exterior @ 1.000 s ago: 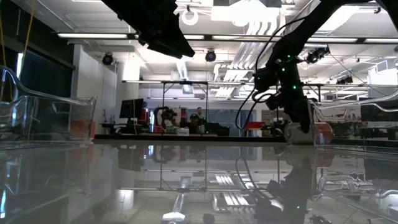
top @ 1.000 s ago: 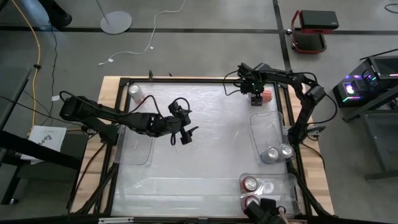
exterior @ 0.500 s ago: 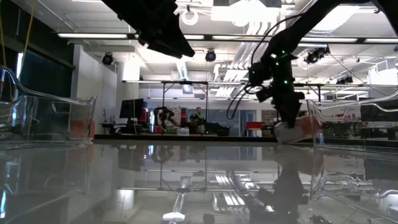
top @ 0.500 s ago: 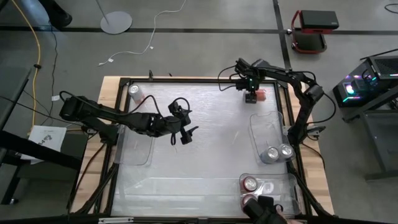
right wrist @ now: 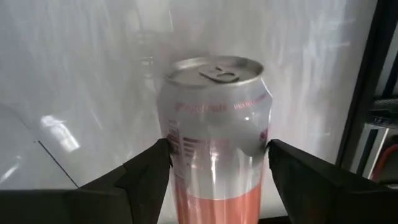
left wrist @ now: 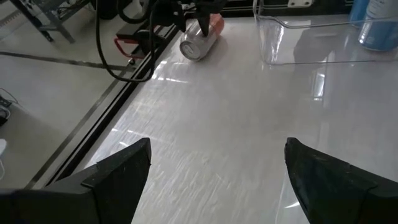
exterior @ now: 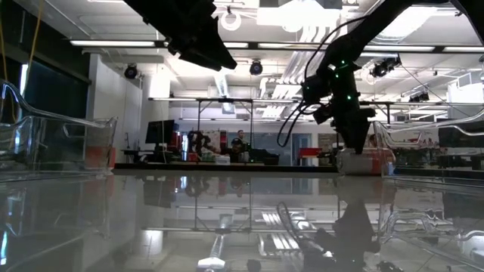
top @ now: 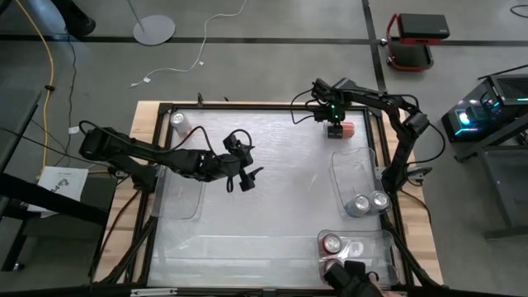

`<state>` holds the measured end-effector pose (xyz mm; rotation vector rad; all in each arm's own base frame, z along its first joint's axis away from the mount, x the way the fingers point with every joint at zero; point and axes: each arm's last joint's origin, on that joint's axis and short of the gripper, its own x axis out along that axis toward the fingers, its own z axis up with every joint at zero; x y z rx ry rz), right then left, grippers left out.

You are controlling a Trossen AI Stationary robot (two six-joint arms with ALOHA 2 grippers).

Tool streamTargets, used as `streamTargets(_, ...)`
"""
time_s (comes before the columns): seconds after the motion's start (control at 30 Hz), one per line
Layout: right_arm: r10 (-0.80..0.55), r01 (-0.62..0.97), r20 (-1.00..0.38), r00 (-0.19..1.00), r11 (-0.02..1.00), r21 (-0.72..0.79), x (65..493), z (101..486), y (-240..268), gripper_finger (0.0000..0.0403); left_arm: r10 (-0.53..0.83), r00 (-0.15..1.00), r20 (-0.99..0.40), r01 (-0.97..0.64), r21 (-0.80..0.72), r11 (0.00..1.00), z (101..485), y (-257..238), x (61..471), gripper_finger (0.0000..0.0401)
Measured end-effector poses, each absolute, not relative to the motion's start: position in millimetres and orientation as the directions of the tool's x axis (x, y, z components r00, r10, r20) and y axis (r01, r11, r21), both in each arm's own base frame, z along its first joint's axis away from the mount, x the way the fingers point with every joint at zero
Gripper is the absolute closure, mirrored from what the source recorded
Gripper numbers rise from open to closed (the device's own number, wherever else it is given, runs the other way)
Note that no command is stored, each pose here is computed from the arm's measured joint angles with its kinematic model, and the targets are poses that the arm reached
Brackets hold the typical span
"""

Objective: Sort soda cans
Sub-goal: Put the right orange-white soda can into the left transparent bin

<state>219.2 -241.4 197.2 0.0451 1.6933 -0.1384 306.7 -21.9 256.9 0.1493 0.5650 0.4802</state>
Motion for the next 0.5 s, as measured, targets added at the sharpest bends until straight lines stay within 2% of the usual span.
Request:
streamTargets(0.23,-0.020,0.162,-0.988,-0.155,0.986,-0.045,214,188,-249,0.0138,0.476,0.738,-0.479,-0.397,0.262,0.880,257,-22,307,0.0057)
streamTargets(0.5,0.022,0.166,-0.984,-0.179,0.986,-0.008,217,173,-251,0.0081,0.485,0.734,-0.476,-0.404,0.268,0.875,257,-22,307,0.0057)
